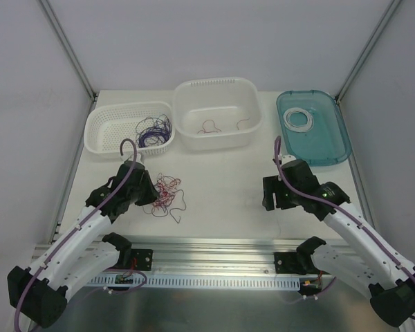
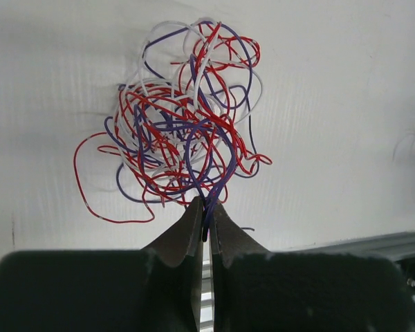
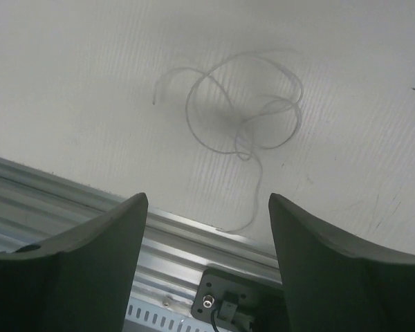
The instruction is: Untangle the cables
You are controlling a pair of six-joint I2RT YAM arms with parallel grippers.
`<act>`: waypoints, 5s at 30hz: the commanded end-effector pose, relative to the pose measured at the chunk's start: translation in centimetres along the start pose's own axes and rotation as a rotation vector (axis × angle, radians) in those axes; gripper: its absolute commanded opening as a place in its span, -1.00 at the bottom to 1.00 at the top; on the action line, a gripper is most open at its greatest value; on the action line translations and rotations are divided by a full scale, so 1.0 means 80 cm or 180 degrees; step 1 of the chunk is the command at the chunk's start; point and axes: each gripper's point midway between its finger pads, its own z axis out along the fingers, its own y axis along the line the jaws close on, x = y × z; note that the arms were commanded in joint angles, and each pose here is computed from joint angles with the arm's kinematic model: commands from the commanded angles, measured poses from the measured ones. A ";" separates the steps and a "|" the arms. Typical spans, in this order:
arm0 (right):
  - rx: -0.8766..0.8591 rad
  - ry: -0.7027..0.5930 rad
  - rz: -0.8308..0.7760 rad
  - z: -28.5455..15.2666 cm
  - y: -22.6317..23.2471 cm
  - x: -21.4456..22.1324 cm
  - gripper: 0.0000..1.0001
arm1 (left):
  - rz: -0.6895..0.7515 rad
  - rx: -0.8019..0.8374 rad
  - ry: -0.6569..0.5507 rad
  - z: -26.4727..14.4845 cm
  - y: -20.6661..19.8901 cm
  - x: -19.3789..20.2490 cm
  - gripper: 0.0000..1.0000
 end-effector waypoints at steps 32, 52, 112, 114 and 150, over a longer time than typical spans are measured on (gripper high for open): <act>0.1246 -0.1125 0.0188 -0.099 -0.060 -0.191 -0.99 | -0.0089 0.0458 0.0453 0.007 -0.017 0.051 -1.00; 0.1812 -0.2727 0.0429 -0.240 -0.175 -0.442 -0.99 | -0.0026 0.0606 0.0458 -0.001 -0.034 0.040 -1.00; -0.0789 0.0188 0.1334 0.161 0.266 -0.057 -0.07 | 0.0374 0.0972 0.0813 -0.001 -0.093 0.089 -1.00; -0.0777 0.0212 0.1338 0.162 0.268 -0.056 -0.09 | 0.0372 0.0978 0.0836 0.000 -0.093 0.091 -1.00; 0.0477 -0.1280 0.0529 -0.054 0.053 -0.181 -0.99 | 0.0043 0.0174 0.0438 0.027 -0.029 0.066 -1.00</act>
